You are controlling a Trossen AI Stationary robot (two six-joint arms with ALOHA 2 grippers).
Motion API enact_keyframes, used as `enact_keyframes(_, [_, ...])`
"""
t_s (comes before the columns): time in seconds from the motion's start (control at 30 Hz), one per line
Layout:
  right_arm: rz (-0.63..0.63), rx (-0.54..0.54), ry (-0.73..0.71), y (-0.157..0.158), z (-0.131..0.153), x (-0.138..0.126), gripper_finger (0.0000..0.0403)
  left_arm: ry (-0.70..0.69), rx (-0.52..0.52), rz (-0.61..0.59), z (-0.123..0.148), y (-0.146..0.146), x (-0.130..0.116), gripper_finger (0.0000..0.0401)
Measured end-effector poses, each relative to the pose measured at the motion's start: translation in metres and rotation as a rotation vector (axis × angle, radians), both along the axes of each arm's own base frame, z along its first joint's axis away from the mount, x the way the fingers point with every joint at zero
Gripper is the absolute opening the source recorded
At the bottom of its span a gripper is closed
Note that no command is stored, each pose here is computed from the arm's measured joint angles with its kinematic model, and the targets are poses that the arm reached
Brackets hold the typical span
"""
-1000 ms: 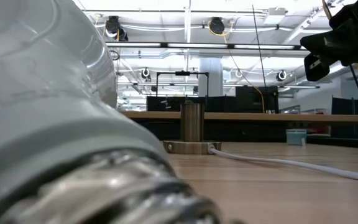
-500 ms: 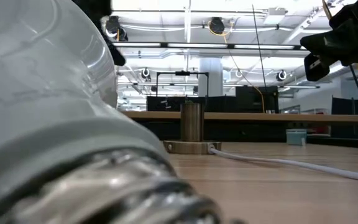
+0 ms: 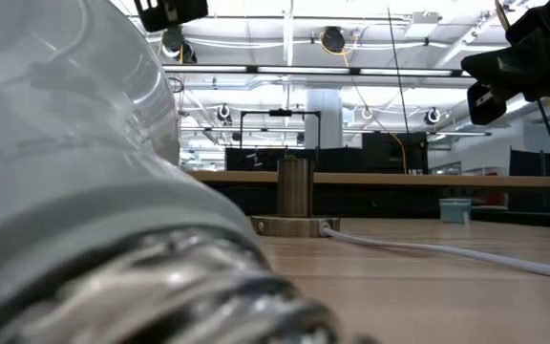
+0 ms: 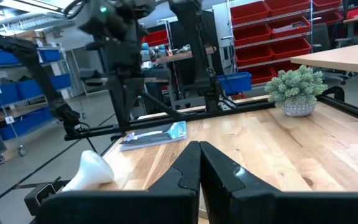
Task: Screw lightbulb
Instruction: Insert the white lightbulb into the lamp
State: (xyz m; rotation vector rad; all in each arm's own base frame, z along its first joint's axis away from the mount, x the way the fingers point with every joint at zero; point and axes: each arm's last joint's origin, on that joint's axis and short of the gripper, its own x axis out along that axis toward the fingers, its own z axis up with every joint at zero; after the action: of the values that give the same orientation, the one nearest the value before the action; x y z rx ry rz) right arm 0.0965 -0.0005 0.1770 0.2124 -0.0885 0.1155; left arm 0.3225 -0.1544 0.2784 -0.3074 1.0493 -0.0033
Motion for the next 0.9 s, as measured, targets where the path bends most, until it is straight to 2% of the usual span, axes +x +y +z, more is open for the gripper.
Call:
enact_keyframes(0.2, [0.0,0.0,0.001,0.0,0.0,0.0,0.0,0.069,-0.025,0.056,-0.01,-0.031,0.027,0.0])
enact_keyframes(0.37, [0.0,0.0,0.0,0.0,0.0,0.0,0.0,0.114,-0.084,0.245,-0.016,-0.048,0.035,0.0])
enact_keyframes(0.5, [0.0,0.0,0.001,0.0,0.0,0.0,0.0,0.132,-0.118,0.406,-0.014,-0.064,0.025,0.0])
enact_keyframes(0.67, [0.0,0.0,0.001,0.0,0.0,0.0,0.0,0.062,-0.18,0.614,-0.008,-0.092,0.006,0.0])
enact_keyframes(0.77, [0.0,0.0,0.0,0.0,0.0,0.0,0.0,0.043,-0.235,0.695,-0.008,-0.112,-0.01,0.0])
enact_keyframes(0.9, [0.0,0.0,0.0,0.0,0.0,0.0,0.0,0.078,-0.303,0.775,-0.02,-0.141,-0.028,0.0])
